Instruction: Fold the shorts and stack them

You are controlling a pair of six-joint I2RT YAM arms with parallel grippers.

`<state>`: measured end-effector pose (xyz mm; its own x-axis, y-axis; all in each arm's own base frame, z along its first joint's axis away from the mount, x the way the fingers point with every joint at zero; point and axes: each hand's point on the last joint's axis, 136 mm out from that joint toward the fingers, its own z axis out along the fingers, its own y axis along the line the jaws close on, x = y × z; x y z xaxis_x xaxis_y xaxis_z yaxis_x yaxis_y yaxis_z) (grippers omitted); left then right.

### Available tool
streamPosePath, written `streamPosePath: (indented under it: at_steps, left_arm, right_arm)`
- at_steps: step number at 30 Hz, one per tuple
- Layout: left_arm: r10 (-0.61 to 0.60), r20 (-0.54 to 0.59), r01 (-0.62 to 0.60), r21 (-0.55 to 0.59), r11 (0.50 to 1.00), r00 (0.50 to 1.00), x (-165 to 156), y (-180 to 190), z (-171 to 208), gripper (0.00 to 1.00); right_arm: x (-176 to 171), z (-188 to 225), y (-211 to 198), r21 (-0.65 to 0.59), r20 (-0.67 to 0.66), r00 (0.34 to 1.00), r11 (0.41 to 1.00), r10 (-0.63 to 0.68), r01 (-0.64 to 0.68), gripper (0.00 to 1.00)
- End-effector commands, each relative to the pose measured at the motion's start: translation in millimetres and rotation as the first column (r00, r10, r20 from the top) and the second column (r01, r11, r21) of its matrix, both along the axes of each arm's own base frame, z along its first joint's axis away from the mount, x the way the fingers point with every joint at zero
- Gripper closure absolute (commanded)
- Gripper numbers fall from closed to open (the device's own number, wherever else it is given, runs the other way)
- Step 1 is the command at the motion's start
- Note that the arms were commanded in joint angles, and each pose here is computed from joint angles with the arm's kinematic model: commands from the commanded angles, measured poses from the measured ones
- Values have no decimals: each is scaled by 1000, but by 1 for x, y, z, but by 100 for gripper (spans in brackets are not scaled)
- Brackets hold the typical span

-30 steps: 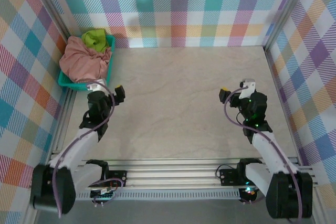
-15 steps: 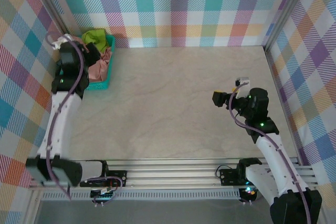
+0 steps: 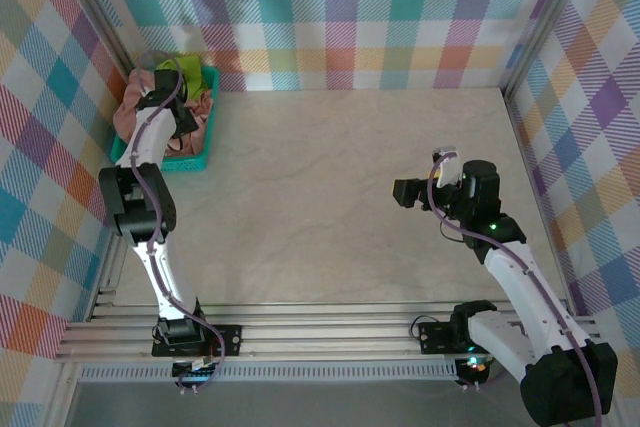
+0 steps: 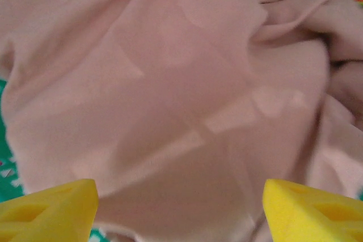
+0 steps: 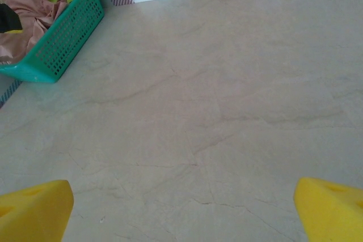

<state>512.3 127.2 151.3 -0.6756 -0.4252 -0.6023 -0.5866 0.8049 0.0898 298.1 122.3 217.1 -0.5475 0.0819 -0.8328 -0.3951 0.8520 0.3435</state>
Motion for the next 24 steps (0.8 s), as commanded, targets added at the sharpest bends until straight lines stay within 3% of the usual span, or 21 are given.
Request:
streamPosePath:
  at_steps: [1, 6, 11, 16, 24]
  left_arm:
    - [20, -40, -19, 28, 999, 999, 0, 14, 3, 26]
    - [18, -88, -18, 1, 1000, 996, 10, 22, -18, 41]
    - [-5, -90, 4, -11, 1000, 996, 15, 19, -19, 70]
    - [-21, -30, 20, -13, 1000, 999, 17, 17, 10, 100]
    - [-37, 198, 43, -28, 999, 980, 9, 6, 112, 100]
  right_arm:
    - [-2, 9, 6, -4, 16, 999, 999, 36, -36, 1]
    - [-1, 3, 4, -18, 3, 1000, 999, 29, -29, 1]
    - [2, 0, 5, -21, -9, 1000, 999, 27, -27, 1]
    - [3, 1, 5, -12, -12, 1000, 1000, 25, -25, 1]
    - [0, 5, 6, -10, -8, 1000, 1000, 27, -27, 1]
